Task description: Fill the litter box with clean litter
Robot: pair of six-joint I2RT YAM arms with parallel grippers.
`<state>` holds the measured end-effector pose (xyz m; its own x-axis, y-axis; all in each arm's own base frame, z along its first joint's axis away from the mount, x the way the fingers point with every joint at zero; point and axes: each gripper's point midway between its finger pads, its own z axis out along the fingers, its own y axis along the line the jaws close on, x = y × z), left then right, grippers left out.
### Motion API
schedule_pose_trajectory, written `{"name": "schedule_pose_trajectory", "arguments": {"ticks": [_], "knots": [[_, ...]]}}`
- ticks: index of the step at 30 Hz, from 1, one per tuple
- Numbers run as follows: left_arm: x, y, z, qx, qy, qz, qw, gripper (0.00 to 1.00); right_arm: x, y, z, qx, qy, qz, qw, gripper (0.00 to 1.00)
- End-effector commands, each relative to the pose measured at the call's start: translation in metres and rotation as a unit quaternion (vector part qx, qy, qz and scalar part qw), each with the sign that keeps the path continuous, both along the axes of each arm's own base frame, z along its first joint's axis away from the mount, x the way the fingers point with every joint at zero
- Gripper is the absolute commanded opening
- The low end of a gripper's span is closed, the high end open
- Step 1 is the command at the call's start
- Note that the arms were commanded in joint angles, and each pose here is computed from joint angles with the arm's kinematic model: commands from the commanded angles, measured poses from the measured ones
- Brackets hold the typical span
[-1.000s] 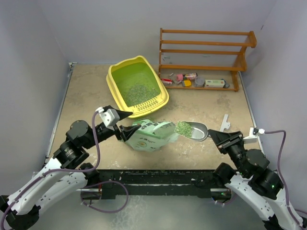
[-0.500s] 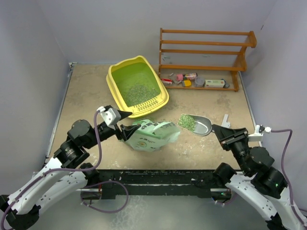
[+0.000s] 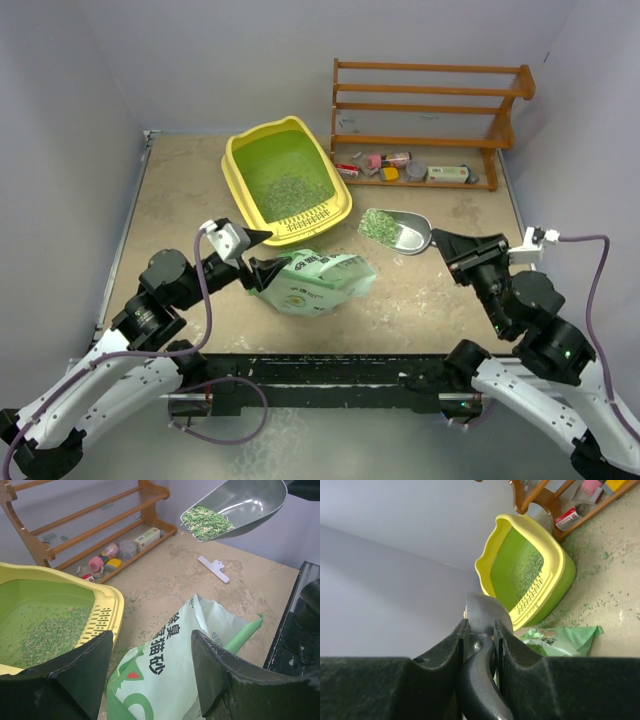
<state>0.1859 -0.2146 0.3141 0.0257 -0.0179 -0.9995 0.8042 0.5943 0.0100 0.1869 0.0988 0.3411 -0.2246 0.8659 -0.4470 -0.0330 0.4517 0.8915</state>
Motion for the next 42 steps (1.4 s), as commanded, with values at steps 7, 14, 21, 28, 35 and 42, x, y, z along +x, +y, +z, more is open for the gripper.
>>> {"name": "schedule_pose_trajectory", "arguments": {"ticks": [7,14,21,28,35,42], "knots": [[0.003,0.006,0.02,-0.021,-0.02,0.01,1.0,0.68,0.027,0.027,0.09,0.031,-0.079,0.002,0.996,0.0],[0.002,0.008,0.022,-0.026,-0.021,0.009,0.999,0.68,0.048,0.048,0.103,0.024,-0.082,0.004,0.996,0.0],[0.002,0.008,0.024,-0.029,-0.022,0.007,0.999,0.68,0.076,0.07,0.101,0.016,-0.076,0.003,0.997,0.0],[0.003,0.01,0.025,-0.032,-0.023,0.008,0.999,0.68,0.122,0.085,0.095,0.031,-0.05,0.031,0.998,0.0],[0.003,0.011,0.026,-0.033,-0.023,0.007,0.999,0.68,0.177,0.119,0.092,-0.005,-0.034,0.1,0.994,0.0],[0.003,0.01,0.025,-0.033,-0.022,0.003,0.999,0.68,0.221,0.148,0.091,-0.052,-0.029,0.141,0.988,0.0]]}}
